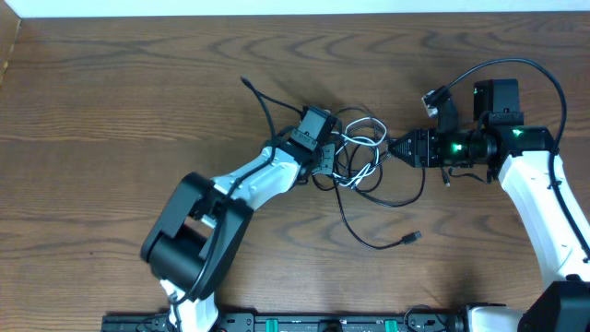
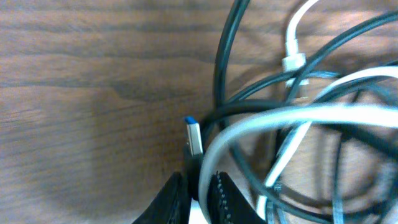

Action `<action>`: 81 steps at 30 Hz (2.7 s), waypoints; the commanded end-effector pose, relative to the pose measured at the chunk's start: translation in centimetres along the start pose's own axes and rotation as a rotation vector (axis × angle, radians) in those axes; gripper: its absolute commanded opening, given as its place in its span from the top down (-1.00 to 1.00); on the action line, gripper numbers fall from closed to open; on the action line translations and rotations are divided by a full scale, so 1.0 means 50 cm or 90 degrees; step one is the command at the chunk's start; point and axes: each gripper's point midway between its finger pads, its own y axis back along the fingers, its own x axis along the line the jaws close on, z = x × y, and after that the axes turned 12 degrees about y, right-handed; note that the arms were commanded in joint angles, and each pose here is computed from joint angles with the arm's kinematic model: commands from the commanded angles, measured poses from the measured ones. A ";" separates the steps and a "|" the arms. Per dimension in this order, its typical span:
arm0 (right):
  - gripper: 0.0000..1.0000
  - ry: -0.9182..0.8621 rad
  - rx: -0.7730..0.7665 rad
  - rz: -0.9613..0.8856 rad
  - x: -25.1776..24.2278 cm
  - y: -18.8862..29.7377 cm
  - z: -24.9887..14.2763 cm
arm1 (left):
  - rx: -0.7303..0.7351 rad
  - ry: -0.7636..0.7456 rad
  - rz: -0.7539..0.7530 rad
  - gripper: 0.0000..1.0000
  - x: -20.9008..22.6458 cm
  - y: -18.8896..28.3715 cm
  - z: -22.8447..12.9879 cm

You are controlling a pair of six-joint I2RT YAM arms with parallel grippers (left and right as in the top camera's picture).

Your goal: Untangle cables

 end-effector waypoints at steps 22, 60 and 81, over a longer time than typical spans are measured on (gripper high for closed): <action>0.04 0.152 -0.023 -0.068 0.073 -0.108 0.062 | -0.194 0.117 -0.162 0.79 0.006 0.475 0.141; 0.22 0.219 0.080 -0.104 0.040 -0.262 -0.001 | -0.141 0.215 -0.053 0.29 0.152 0.442 0.124; 0.98 0.321 0.090 -0.090 0.010 -0.242 -0.001 | -0.139 0.215 -0.052 0.29 0.152 0.442 0.122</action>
